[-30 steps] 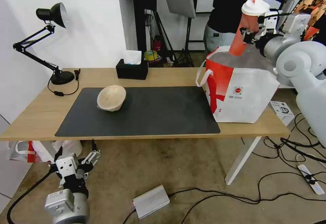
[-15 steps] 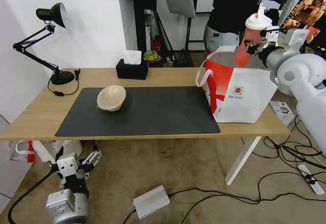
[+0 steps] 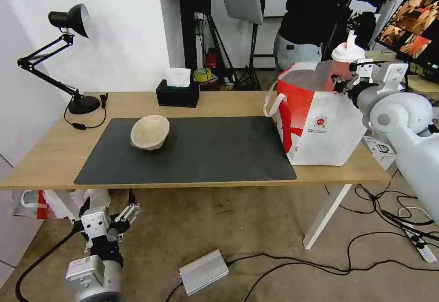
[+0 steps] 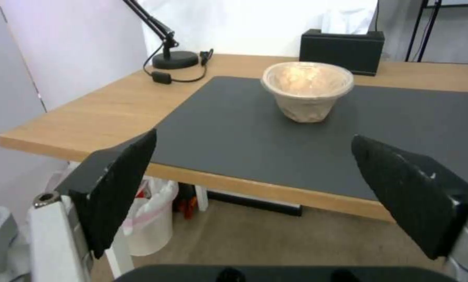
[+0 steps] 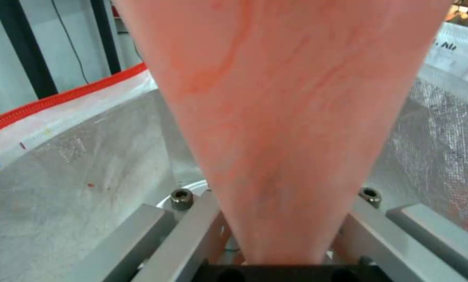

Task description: Pick up the trash from the table and place it into the takeout bag.

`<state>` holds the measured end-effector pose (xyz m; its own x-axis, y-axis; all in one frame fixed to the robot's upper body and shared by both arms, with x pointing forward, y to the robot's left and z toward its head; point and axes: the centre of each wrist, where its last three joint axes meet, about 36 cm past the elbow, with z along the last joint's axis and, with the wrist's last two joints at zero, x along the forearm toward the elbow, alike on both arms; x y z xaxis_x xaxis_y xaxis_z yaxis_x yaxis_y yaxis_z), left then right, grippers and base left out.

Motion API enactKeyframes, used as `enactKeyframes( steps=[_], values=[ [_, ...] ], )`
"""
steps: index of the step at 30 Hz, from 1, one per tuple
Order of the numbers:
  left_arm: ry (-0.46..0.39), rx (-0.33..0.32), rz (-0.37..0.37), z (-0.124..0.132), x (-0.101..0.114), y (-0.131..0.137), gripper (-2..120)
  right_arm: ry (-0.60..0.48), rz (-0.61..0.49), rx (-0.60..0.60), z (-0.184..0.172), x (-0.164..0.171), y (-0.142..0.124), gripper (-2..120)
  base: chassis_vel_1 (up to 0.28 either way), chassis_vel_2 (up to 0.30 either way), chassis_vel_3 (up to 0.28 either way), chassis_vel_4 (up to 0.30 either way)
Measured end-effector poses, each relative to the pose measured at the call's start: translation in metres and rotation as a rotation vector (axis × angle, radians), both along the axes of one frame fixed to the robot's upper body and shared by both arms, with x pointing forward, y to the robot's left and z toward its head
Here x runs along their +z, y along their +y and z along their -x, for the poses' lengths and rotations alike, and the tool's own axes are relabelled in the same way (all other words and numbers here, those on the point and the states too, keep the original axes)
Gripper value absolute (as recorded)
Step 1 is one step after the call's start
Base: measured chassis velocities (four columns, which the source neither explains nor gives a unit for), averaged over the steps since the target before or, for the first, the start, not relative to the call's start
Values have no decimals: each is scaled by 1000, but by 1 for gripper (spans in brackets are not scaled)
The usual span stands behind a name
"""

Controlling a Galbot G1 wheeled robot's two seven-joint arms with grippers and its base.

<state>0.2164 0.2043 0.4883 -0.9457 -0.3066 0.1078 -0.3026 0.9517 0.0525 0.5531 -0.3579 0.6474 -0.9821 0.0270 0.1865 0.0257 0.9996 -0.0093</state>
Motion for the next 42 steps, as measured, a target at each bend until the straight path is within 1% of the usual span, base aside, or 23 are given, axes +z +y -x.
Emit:
enactKeyframes(
  steps=[8,13,14,15,16,17,20,21,22,25,26,28,29,30,31,32,33,35,36,37,39,42],
  values=[
    [-5,-1,-2,0,2,0,100,8,1,-9,-1,-1,0,4,0,0,0,0],
    [-6,-1,-2,0,2,0,100,14,1,14,3,1,3,5,0,0,0,0],
    [-6,-1,-2,0,2,0,100,15,-1,20,3,2,4,8,0,0,0,0],
    [-6,0,0,0,2,0,100,15,-3,33,6,2,6,17,0,0,0,0],
    [-6,0,0,0,2,0,100,15,-3,33,6,2,6,17,0,0,0,0],
    [-6,0,1,0,2,0,100,15,-3,35,6,2,6,20,0,0,0,0],
    [-5,1,7,0,2,-1,100,14,-3,42,7,3,8,34,0,0,0,0],
    [-5,1,7,0,2,-1,100,14,-3,42,7,3,8,34,0,0,0,0],
    [-5,1,7,0,2,-1,100,13,-2,44,8,4,9,37,0,0,0,0],
    [-8,-2,0,0,3,1,100,10,7,47,10,7,8,53,0,0,0,0],
    [-8,-2,0,0,3,1,100,10,7,47,10,7,8,53,0,0,0,0],
    [-9,-3,-2,-1,3,1,100,11,12,48,10,9,8,59,0,0,0,0],
    [-10,-4,-2,-1,3,1,100,12,15,48,11,11,8,67,0,0,0,0],
    [-10,-4,-2,-1,3,1,100,12,16,48,11,11,7,69,0,0,0,0],
    [-10,-4,-2,-1,3,1,100,12,16,48,11,11,7,69,0,0,0,0],
    [-11,-4,-1,-1,3,1,100,12,18,48,11,12,7,73,0,0,0,0],
    [-13,-3,1,-1,3,1,100,11,22,48,12,13,7,80,0,0,0,0],
    [-18,1,6,-2,4,2,100,10,28,47,13,14,6,88,0,0,0,0],
    [-18,1,6,-2,4,2,100,10,28,47,13,14,6,88,0,0,0,0],
    [-19,1,8,-2,5,2,100,10,33,46,14,16,5,94,0,0,0,0],
    [-20,-1,10,-2,5,2,100,9,41,47,16,18,4,99,0,0,0,0],
    [-20,0,11,-2,5,2,100,8,47,47,17,19,3,100,0,0,0,0]
  ],
)
